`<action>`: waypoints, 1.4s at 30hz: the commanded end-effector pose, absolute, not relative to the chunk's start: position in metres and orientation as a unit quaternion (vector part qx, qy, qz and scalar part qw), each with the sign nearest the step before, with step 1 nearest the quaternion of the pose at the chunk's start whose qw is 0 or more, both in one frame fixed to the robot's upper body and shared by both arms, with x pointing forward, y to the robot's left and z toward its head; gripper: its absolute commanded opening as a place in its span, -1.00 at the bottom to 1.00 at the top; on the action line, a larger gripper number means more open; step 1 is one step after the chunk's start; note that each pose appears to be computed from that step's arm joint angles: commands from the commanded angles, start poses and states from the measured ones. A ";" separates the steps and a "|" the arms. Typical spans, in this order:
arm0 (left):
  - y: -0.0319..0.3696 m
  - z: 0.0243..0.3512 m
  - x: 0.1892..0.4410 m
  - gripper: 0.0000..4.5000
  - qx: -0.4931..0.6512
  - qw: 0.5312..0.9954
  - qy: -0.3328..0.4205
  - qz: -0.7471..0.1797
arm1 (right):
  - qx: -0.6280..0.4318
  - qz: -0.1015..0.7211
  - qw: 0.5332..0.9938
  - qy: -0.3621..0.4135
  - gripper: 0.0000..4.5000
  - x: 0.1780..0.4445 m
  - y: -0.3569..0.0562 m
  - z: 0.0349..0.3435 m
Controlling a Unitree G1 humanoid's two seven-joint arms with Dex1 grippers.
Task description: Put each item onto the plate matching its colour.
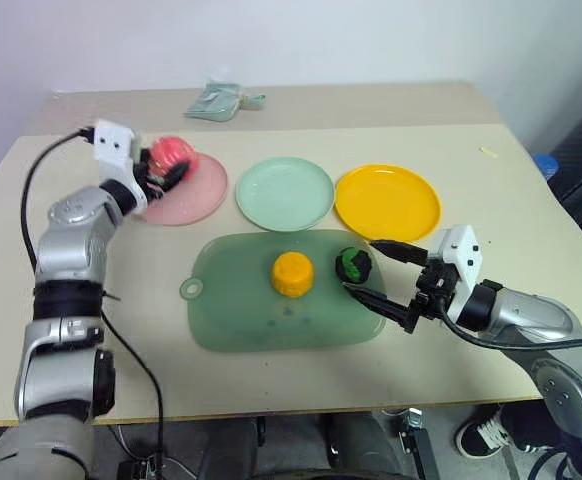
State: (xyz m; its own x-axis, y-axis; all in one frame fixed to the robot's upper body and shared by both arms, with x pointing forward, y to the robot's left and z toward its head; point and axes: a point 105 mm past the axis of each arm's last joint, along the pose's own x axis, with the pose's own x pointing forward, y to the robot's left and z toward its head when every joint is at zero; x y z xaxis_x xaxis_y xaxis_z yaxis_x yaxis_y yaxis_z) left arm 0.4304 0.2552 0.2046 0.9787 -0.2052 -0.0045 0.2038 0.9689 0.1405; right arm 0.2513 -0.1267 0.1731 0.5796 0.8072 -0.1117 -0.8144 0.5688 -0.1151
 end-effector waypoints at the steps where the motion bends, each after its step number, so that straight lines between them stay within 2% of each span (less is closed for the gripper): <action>1: 0.271 0.193 0.443 0.38 0.068 0.997 0.022 -0.037 | -0.075 0.472 0.878 -0.002 1.00 0.251 -0.120 0.184; 3: 0.271 0.188 0.448 0.38 0.057 0.997 0.030 -0.032 | -0.074 0.474 0.877 -0.004 1.00 0.251 -0.119 0.185; 5: 0.272 0.187 0.450 0.82 0.051 0.998 0.028 -0.027 | -0.074 0.474 0.877 -0.006 1.00 0.251 -0.118 0.186; 6: 0.272 0.188 0.451 0.98 0.048 0.998 0.025 -0.028 | -0.075 0.474 0.877 -0.007 1.00 0.251 -0.117 0.186; 12: 0.283 0.229 0.436 0.98 0.025 0.994 -0.089 -0.051 | -0.082 0.482 0.872 -0.012 1.00 0.248 -0.108 0.189; 14: 0.285 0.242 0.421 0.98 0.051 0.987 -0.130 -0.075 | -0.088 0.486 0.869 -0.009 1.00 0.250 -0.100 0.189; 17: 0.278 0.244 0.392 0.98 0.106 0.974 -0.149 -0.131 | -0.100 0.488 0.867 0.010 1.00 0.258 -0.090 0.182; 20: 0.257 0.220 0.357 0.98 0.149 0.955 -0.109 -0.233 | -0.126 0.499 0.857 0.021 1.00 0.263 -0.073 0.175; 24: 0.214 0.179 0.299 0.98 0.159 0.910 -0.029 -0.383 | -0.162 0.494 0.854 0.030 1.00 0.276 -0.053 0.166; 26: 0.199 0.164 0.275 0.98 0.157 0.889 0.003 -0.430 | -0.163 0.489 0.855 0.046 1.00 0.281 -0.049 0.159; 30: 0.188 0.150 0.253 0.98 0.154 0.877 0.024 -0.455 | -0.159 0.480 0.859 0.080 1.00 0.287 -0.045 0.148; 36: 0.179 0.139 0.233 0.98 0.136 0.867 0.036 -0.478 | -0.152 0.462 0.865 0.125 1.00 0.297 -0.042 0.132; 39: 0.174 0.135 0.227 1.00 0.132 0.862 0.043 -0.488 | -0.138 0.467 0.866 0.118 0.62 0.296 -0.038 0.136; 41: 0.173 0.131 0.225 1.00 0.135 0.859 0.047 -0.491 | -0.121 0.463 0.873 0.096 0.22 0.297 -0.036 0.148; 42: 0.171 0.128 0.223 1.00 0.136 0.858 0.049 -0.493 | -0.110 0.458 0.878 0.082 0.16 0.299 -0.038 0.158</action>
